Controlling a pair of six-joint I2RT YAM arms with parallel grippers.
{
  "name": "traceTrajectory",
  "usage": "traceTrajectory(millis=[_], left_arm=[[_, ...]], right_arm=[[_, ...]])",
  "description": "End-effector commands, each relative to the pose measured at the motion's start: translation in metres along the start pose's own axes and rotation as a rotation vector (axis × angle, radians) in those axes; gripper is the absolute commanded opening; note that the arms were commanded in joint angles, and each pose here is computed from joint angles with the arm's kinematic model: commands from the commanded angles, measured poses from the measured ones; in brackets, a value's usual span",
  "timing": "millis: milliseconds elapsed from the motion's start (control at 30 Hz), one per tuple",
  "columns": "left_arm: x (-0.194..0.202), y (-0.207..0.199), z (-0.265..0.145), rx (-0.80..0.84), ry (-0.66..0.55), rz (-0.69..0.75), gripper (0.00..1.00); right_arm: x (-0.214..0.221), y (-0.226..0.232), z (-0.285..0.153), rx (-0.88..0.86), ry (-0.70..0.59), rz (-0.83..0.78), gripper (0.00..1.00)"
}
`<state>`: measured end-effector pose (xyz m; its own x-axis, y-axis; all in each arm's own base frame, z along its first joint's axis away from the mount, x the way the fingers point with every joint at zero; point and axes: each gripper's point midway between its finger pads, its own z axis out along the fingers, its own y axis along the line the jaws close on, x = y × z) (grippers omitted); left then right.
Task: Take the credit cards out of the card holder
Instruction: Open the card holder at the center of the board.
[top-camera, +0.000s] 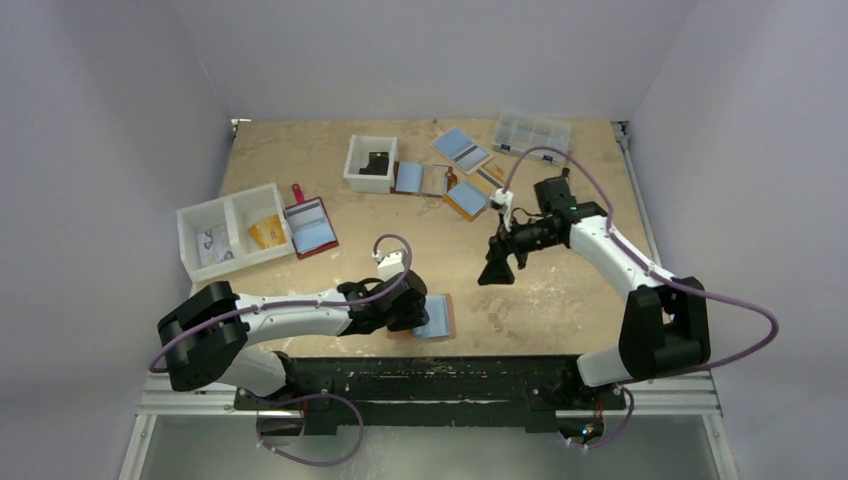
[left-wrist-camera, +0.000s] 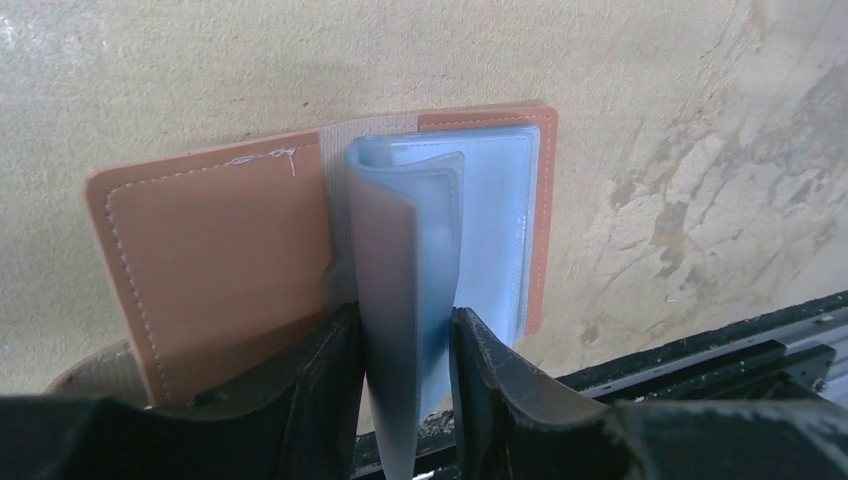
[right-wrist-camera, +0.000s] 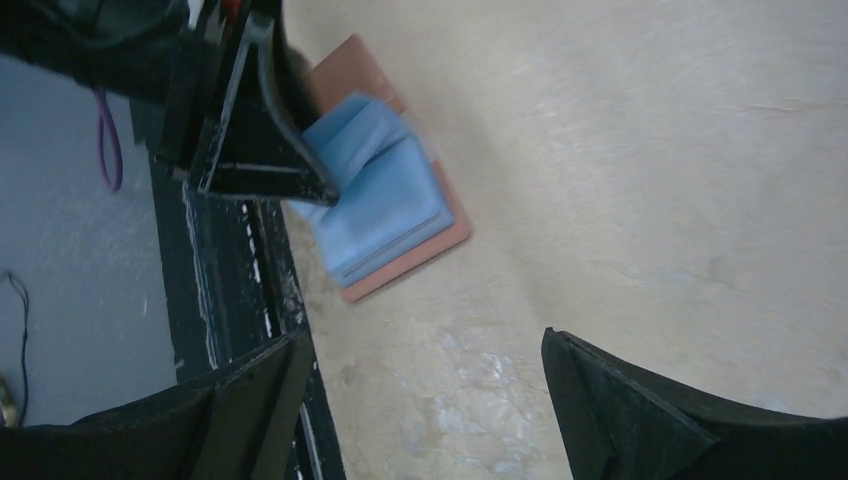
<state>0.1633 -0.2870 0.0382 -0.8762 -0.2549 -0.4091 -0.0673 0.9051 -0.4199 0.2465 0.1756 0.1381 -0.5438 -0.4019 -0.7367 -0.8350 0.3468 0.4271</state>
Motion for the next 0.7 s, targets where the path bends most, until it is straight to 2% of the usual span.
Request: traceTrajectory(millis=[0,133,267,400,500,667], left_arm=[[-0.012,-0.021,-0.010,0.141,-0.032,-0.095,0.36],[-0.012,-0.012,-0.013,0.143,-0.037,-0.119,0.29],[-0.012,-0.003,-0.014,0.128,-0.039,-0.137,0.21],[-0.012,0.008,-0.015,0.095,-0.036,-0.157,0.20],[-0.011,0.016,-0.016,0.070,-0.031,-0.170,0.21],[-0.005,0.034,-0.016,-0.006,-0.016,-0.175,0.26]], right_arm=[[0.004,0.023,0.029,-0.026,0.121,-0.132,0.96],[0.004,0.033,0.049,-0.034,0.165,-0.269,0.99],[0.005,0.045,0.057,-0.117,0.161,-0.463,0.99],[0.018,0.054,0.062,-0.231,0.163,-0.672,0.99],[0.018,0.052,0.067,-0.248,0.133,-0.862,0.99],[0.009,0.044,0.092,-0.201,0.160,-0.944,0.94]])
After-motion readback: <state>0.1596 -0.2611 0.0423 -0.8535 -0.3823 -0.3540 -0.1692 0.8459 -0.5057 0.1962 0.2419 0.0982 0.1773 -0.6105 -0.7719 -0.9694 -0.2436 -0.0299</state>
